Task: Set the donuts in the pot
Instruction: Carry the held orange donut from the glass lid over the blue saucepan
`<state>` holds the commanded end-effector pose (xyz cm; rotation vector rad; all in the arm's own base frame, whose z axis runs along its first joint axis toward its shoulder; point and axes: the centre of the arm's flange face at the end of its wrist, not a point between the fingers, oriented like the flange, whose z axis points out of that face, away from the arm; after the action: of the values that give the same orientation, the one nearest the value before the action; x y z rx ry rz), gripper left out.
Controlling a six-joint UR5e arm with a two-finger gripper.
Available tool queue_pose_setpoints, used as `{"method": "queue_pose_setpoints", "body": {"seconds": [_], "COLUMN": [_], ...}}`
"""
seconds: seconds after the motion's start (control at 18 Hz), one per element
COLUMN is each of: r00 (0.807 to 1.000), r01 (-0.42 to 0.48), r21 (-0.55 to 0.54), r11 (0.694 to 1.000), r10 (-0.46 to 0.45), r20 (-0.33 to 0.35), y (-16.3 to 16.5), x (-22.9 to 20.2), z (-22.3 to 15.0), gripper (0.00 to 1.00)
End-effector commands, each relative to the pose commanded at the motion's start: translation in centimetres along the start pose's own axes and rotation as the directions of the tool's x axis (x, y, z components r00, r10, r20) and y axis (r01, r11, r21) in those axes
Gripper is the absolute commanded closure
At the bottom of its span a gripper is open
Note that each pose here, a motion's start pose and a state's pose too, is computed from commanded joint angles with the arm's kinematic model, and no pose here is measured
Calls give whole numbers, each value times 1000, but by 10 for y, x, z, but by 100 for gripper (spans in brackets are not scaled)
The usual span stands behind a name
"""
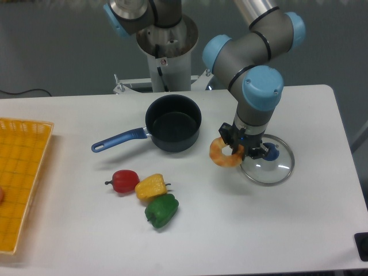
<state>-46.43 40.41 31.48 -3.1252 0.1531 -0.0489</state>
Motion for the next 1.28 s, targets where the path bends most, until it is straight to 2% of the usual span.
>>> {"method": "queue_pose_setpoints", "body": {"seconds": [0.56,1.11,1.28], "r00": [1000,1000,999], "r01": [-3,-19,-37], "r21": [0,6,8], "r11": [1000,1000,999], "r10": [3,19,37], "r20": [-4,8,18], "y": [6,17,5], "x": [16,83,115], "z": [-2,-19,-25], "gripper": [65,64,63]}}
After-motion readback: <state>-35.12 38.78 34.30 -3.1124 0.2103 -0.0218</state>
